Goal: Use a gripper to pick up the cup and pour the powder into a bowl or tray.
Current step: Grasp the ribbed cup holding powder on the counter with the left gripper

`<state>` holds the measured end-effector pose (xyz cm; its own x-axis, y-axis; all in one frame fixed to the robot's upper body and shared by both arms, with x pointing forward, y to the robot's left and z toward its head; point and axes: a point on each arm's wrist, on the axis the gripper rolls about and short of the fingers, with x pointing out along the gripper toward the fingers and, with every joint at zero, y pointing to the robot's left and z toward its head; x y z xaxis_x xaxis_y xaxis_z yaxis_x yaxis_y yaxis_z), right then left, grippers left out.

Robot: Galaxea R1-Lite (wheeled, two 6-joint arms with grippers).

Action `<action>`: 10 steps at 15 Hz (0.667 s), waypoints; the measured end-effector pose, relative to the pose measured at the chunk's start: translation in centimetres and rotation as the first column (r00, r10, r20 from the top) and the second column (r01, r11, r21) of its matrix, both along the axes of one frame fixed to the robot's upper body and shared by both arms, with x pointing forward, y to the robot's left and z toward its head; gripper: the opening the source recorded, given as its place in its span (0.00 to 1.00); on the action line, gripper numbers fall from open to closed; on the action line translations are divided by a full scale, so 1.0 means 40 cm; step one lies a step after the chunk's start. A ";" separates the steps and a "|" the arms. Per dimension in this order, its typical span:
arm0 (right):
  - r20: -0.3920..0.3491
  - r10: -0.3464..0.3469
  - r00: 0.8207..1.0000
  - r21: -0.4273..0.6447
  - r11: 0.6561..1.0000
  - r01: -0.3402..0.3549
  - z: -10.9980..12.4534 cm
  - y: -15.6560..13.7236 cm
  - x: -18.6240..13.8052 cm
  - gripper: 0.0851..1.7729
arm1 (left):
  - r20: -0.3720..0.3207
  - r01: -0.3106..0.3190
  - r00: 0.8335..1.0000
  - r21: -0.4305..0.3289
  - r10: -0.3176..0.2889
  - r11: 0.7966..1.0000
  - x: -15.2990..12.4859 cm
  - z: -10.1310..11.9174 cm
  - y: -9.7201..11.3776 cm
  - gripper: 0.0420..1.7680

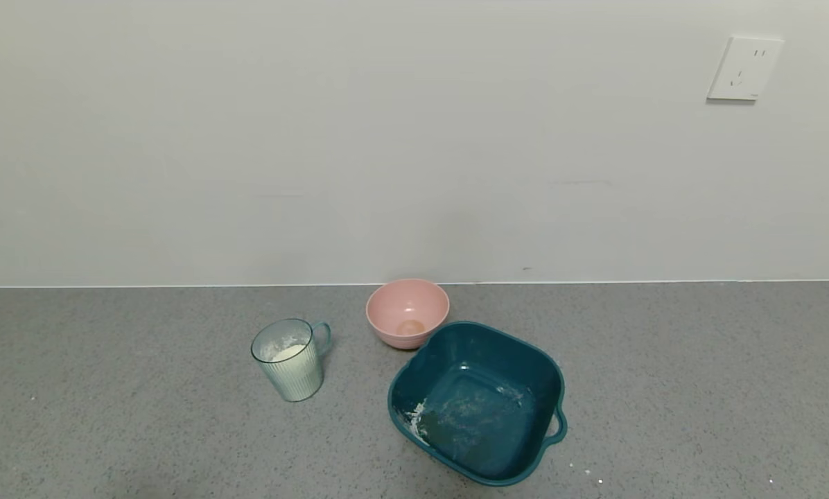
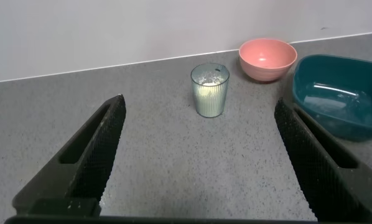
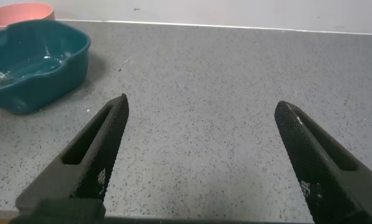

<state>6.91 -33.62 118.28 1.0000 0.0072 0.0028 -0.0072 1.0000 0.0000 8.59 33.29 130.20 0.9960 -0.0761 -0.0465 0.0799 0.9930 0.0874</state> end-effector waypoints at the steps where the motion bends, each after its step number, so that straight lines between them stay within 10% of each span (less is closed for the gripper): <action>1: 0.000 0.000 1.000 0.000 1.000 0.000 0.000 0.000 0.000 0.96 | -0.029 0.005 1.000 0.003 -0.005 1.000 0.029 0.028 -0.001 0.97; 6: 0.000 0.000 1.000 0.000 1.000 0.000 0.000 0.000 0.000 0.96 | -0.220 0.023 0.975 0.018 -0.019 1.000 0.215 0.075 -0.011 0.97; 10: 0.000 0.000 1.000 0.000 1.000 0.000 0.000 0.000 0.000 0.96 | -0.377 0.063 0.925 0.004 -0.056 0.998 0.330 0.034 -0.018 0.97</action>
